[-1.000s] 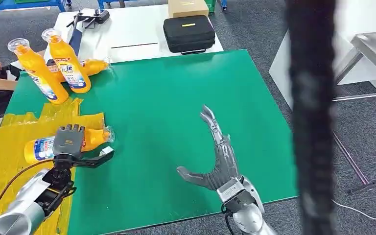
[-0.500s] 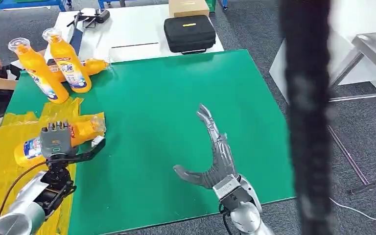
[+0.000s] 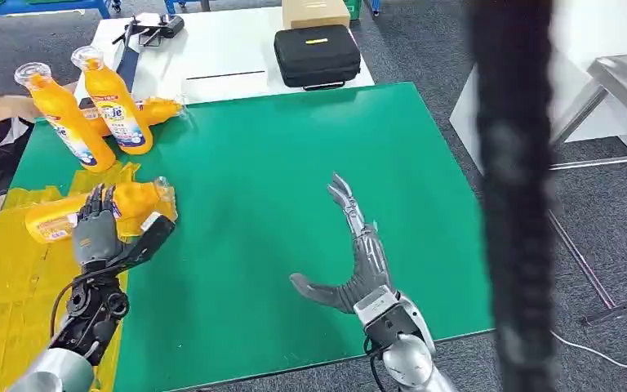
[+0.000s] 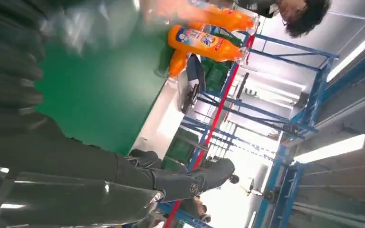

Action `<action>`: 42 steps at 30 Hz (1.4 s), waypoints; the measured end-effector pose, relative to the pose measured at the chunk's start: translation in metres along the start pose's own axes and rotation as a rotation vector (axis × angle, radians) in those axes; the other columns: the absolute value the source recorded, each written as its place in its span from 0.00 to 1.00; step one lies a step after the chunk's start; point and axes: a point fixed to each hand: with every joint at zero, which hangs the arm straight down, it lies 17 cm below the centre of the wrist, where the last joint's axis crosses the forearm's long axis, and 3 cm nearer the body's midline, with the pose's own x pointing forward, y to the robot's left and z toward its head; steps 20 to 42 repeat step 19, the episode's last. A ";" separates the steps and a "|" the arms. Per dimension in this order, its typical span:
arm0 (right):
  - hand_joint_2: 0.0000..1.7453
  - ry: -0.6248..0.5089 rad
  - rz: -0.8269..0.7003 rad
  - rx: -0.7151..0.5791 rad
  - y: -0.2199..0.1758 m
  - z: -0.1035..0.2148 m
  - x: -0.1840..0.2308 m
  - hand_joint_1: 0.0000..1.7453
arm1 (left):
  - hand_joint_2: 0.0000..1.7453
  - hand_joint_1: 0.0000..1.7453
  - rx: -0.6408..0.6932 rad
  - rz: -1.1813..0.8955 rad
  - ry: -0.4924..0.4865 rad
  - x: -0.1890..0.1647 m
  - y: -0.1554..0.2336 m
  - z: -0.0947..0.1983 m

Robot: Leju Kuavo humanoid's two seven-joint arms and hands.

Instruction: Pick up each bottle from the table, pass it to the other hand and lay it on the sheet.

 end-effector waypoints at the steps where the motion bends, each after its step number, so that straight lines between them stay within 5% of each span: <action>1: 1.00 0.002 -0.004 -0.010 -0.002 0.000 -0.002 0.00 | 1.00 0.00 -0.015 0.122 -0.007 0.008 -0.003 0.002; 3: 1.00 0.006 -0.008 -0.023 -0.004 0.001 -0.004 0.00 | 1.00 0.00 -0.034 0.341 -0.015 0.027 -0.008 0.007; 4: 0.00 0.008 -0.012 -0.027 -0.005 0.002 -0.006 0.00 | 1.00 0.00 -0.035 0.456 -0.020 0.036 -0.007 0.009; 10: 0.00 0.013 -0.033 -0.081 -0.014 0.002 -0.010 0.00 | 1.00 0.00 -0.091 1.258 -0.022 0.093 0.017 0.030; 14: 0.00 0.022 -0.073 -0.110 -0.023 0.006 -0.012 0.00 | 1.00 0.00 -0.162 1.527 -0.120 0.130 0.040 0.053; 19: 0.00 0.051 -0.087 -0.129 -0.031 0.017 -0.012 0.00 | 1.00 0.00 -0.212 1.567 -0.208 0.164 0.055 0.079; 42: 0.00 0.051 -0.087 -0.129 -0.031 0.017 -0.012 0.00 | 1.00 0.00 -0.212 1.567 -0.208 0.164 0.055 0.079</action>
